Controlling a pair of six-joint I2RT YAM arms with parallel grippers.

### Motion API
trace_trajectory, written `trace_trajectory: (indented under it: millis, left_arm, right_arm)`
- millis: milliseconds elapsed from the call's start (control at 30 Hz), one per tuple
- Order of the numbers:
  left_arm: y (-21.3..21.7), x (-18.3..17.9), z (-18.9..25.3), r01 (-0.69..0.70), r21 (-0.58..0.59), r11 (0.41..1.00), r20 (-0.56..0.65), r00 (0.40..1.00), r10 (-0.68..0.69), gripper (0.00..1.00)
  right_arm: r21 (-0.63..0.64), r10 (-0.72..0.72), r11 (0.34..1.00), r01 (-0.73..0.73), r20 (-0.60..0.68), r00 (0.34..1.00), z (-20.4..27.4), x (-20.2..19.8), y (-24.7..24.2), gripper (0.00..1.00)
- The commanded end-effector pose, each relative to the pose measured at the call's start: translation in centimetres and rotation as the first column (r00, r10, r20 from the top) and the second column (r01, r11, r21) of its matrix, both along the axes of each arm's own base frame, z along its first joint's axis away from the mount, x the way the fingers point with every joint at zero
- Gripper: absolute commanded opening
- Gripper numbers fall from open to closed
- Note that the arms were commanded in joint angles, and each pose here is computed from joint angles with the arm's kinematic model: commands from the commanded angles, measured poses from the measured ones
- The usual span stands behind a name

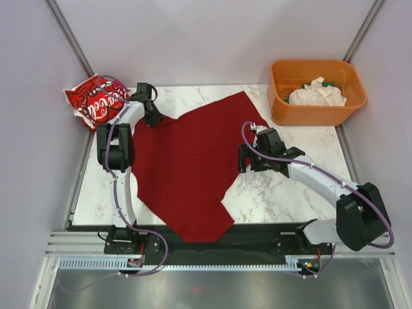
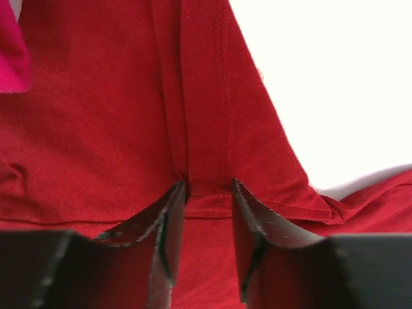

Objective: Fold and stack the t-shirts
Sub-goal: Flatten the tshirt out

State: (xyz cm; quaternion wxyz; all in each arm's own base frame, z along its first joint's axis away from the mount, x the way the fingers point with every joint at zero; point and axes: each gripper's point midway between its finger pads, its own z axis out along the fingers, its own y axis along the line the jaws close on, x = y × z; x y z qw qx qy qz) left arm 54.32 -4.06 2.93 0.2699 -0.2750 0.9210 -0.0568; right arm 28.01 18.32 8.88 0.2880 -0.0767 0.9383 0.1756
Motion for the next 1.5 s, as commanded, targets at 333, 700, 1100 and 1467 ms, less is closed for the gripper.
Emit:
trace_trajectory:
  millis: [333,700,1100,1467]
  left_arm:
    - [0.0,1.5,1.0,-0.017,-0.008,1.0,0.052,0.999,0.017,0.04]
    - [0.2,2.6,4.5,-0.006,0.003,1.0,0.125,0.992,0.005,0.09]
    - [0.2,2.8,7.8,-0.006,0.004,1.0,0.184,0.983,0.005,0.16]
    - [0.0,3.5,8.3,0.005,-0.001,1.0,0.2,0.98,-0.005,0.05]
  right_arm:
    - [-0.037,0.009,0.999,-0.009,0.002,1.0,-0.8,-0.2,-0.4,0.98]
    - [-0.041,0.012,0.999,-0.012,-0.006,1.0,-1.1,-0.2,-0.4,0.98]
    - [-0.043,0.017,0.999,-0.017,-0.015,1.0,-1.5,-0.2,-0.4,0.98]
    - [-0.043,0.018,0.999,-0.019,-0.019,1.0,-1.6,-0.3,-0.3,0.98]
